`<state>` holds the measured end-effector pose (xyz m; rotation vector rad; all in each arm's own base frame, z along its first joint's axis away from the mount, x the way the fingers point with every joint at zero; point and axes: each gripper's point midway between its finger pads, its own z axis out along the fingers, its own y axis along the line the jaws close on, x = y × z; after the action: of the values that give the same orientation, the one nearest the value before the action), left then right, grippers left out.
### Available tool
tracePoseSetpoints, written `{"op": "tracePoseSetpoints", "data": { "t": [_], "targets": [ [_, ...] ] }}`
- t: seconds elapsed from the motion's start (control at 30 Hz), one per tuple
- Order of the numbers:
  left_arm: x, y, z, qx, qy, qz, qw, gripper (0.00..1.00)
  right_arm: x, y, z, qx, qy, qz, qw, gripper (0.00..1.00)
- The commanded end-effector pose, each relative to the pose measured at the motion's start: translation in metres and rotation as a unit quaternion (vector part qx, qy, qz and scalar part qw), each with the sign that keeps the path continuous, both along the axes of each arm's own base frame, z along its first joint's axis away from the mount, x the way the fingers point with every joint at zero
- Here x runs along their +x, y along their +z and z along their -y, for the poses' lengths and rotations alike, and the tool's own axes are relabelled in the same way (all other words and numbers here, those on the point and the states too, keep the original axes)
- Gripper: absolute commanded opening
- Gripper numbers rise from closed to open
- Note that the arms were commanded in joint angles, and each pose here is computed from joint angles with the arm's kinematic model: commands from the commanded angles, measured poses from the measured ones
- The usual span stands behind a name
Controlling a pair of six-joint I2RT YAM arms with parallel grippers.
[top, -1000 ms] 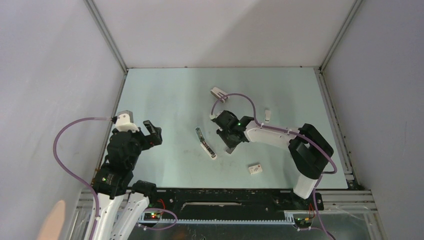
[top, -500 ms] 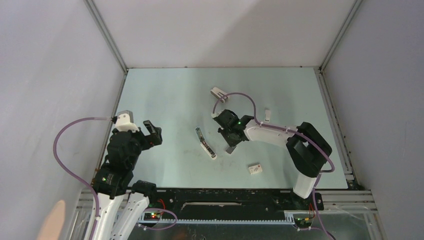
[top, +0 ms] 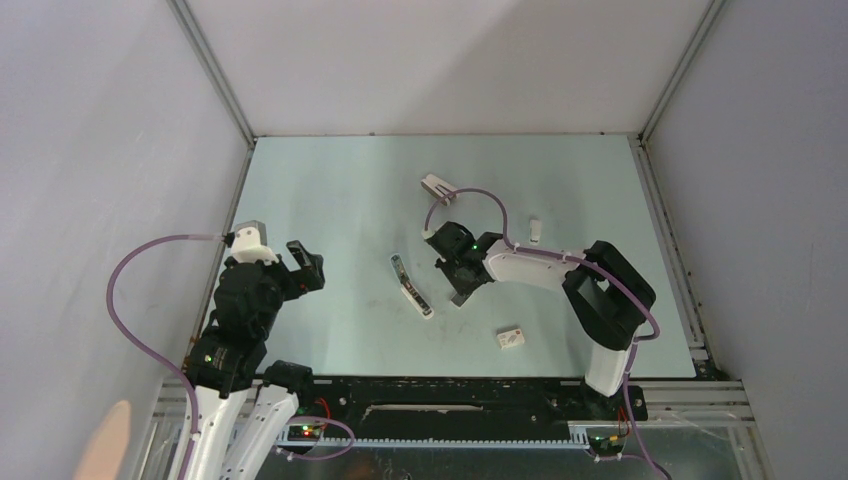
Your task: Load the staples into the stapler
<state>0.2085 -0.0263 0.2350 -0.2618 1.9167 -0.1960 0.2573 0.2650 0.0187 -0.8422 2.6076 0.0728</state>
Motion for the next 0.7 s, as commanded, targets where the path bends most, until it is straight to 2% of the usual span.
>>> {"op": "tracePoseSetpoints", "data": {
  "t": [0.0, 0.4, 0.67],
  "targets": [
    [0.005, 0.005, 0.001, 0.006, -0.006, 0.01, 1.0, 1.0, 0.008, -0.003, -0.004, 0.005, -0.001, 0.009, 1.0, 0.23],
    [0.004, 0.005, 0.001, 0.006, -0.007, 0.011, 1.0, 1.0, 0.005, -0.009, -0.004, 0.003, 0.001, -0.001, 1.0, 0.27],
    [0.004, 0.005, 0.001, 0.006, -0.009, 0.012, 1.0, 1.0, 0.001, -0.014, -0.008, 0.008, 0.004, -0.013, 1.0, 0.22]
  ]
}}
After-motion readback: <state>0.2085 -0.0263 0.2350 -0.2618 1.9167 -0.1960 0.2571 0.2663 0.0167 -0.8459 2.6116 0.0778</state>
